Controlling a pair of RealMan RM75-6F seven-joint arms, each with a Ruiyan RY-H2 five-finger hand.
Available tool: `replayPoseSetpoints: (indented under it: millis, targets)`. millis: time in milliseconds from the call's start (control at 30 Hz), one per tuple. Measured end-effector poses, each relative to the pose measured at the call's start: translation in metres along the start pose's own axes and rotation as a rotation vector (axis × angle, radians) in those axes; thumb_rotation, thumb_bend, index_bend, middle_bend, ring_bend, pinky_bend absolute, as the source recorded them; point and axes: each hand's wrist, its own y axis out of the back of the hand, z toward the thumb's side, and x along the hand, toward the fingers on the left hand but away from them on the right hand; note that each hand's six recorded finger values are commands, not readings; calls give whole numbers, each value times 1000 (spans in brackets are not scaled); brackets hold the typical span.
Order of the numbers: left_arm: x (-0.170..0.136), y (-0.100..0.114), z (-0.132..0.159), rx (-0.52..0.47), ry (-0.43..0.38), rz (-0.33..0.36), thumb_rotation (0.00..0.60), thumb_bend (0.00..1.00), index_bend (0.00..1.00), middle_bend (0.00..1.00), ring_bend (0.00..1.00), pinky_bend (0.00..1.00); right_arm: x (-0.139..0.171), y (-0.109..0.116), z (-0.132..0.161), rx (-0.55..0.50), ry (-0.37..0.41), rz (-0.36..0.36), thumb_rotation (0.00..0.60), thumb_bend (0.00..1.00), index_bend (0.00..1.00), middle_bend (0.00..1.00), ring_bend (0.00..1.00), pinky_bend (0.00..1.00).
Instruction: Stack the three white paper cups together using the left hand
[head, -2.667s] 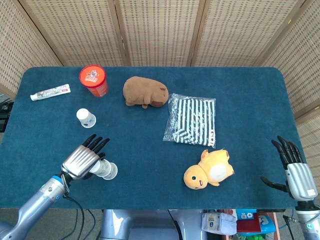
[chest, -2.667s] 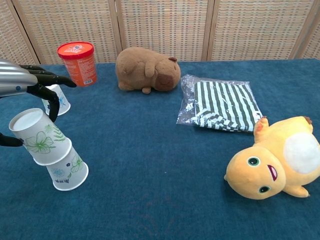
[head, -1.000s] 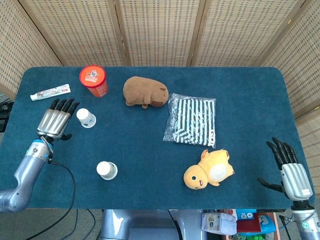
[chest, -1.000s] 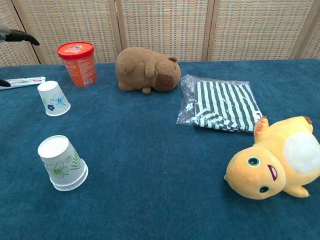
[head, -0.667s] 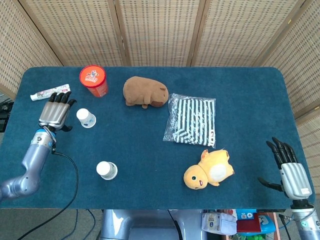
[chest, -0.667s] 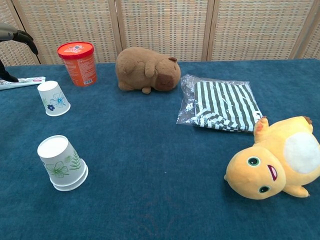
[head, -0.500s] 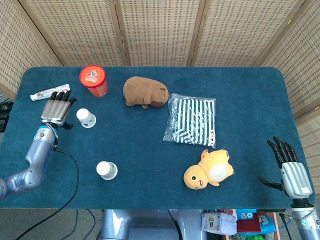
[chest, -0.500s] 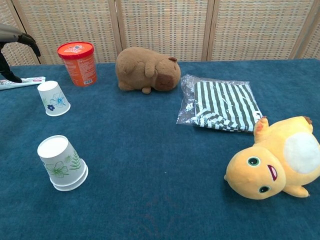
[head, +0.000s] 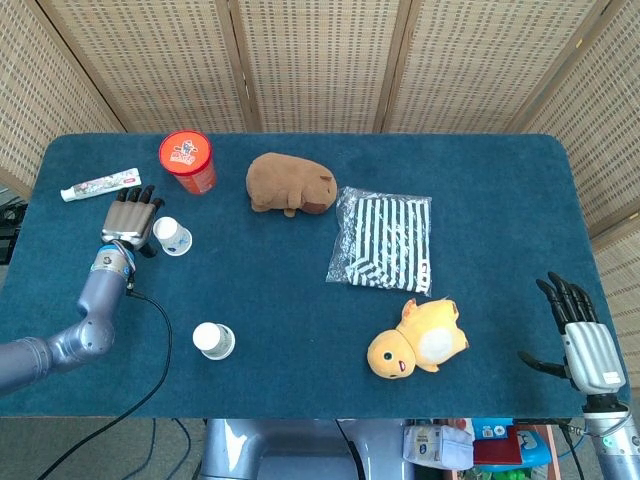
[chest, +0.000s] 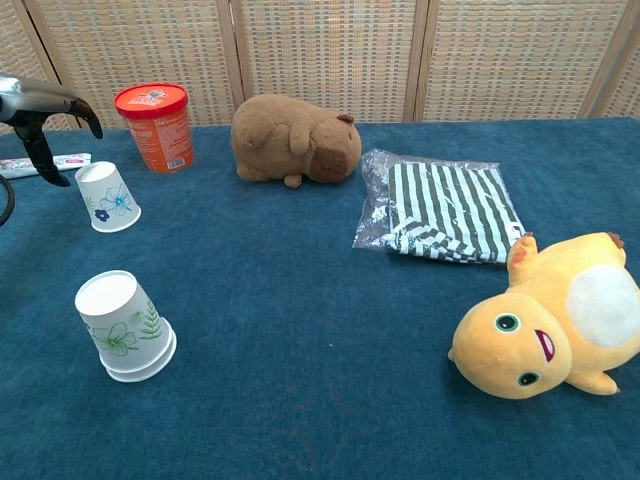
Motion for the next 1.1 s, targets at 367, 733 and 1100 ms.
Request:
replayPoseSetpoints:
  millis: [367,733,1100]
  targets:
    - [17,-14,4,22,26,-27,600,232,196,0,0,0,-1,-1,-4,4,-13,3,600,47,0,0,0,0]
    - [26,-21,11,21,23,-32,600,234,333,0,0,0,-2,-4,-5,12,-19,10,600,47,0,0,0,0]
    - [27,-25,11,18,21,-34,600,235,394,0,0,0,-2,-3,-5,12,-17,3,600,47,0,0,0,0]
